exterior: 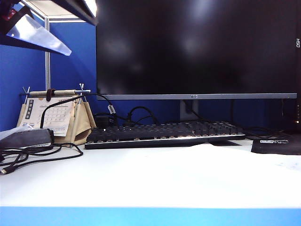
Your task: Put a wrinkled paper upside down.
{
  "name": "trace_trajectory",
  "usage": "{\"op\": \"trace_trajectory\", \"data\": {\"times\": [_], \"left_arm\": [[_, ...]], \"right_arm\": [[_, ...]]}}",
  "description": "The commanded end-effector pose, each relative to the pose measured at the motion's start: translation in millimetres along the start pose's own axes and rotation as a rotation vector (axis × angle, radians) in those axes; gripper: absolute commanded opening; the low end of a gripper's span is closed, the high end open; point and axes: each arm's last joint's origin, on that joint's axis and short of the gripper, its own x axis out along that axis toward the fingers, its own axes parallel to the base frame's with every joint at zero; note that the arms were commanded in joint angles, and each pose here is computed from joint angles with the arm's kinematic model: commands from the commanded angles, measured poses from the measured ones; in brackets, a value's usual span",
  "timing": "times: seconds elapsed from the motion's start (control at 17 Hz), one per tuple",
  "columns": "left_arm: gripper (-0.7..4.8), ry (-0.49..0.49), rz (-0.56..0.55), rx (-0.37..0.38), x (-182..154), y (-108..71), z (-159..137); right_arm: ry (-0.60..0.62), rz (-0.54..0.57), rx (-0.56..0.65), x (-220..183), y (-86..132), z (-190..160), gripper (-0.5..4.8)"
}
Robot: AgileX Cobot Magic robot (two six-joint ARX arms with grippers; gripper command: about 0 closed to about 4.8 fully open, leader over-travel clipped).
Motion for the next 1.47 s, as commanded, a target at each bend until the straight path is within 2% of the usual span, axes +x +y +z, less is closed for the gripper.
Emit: {"op": "trace_trajectory", "data": {"times": [0.06, 0.18, 0.29, 0.47, 0.88, 1.47], "left_arm": [[4.04, -0.019, -0.011, 0.010, -2, -1.2, 3], [4.04, -0.032, -0.013, 0.054, -2, -1.4, 4], [4.04, -0.040, -0.013, 0.109, -2, -1.5, 5], [4.04, -0.059, -0.010, 0.174, -2, -1.7, 7], [4.04, -0.062, -0.006, 0.175, -2, -1.6, 7], [4.04, -0.040, -0.004, 0.166, -2, -1.3, 5]], "right_arm": [[0.115, 0.049, 0.169, 11, -31, 8, 2.81], [0.201, 0.040, 0.206, 20, -48, 13, 2.98], [0.308, 0.052, 0.198, 29, -52, 12, 2.98], [0.422, 0.065, 0.255, 46, -56, 2, 2.98], [0.595, 0.016, 0.184, 83, -46, -18, 2.97], [0.630, 0.032, 0.204, 114, -64, -32, 2.97]]}}
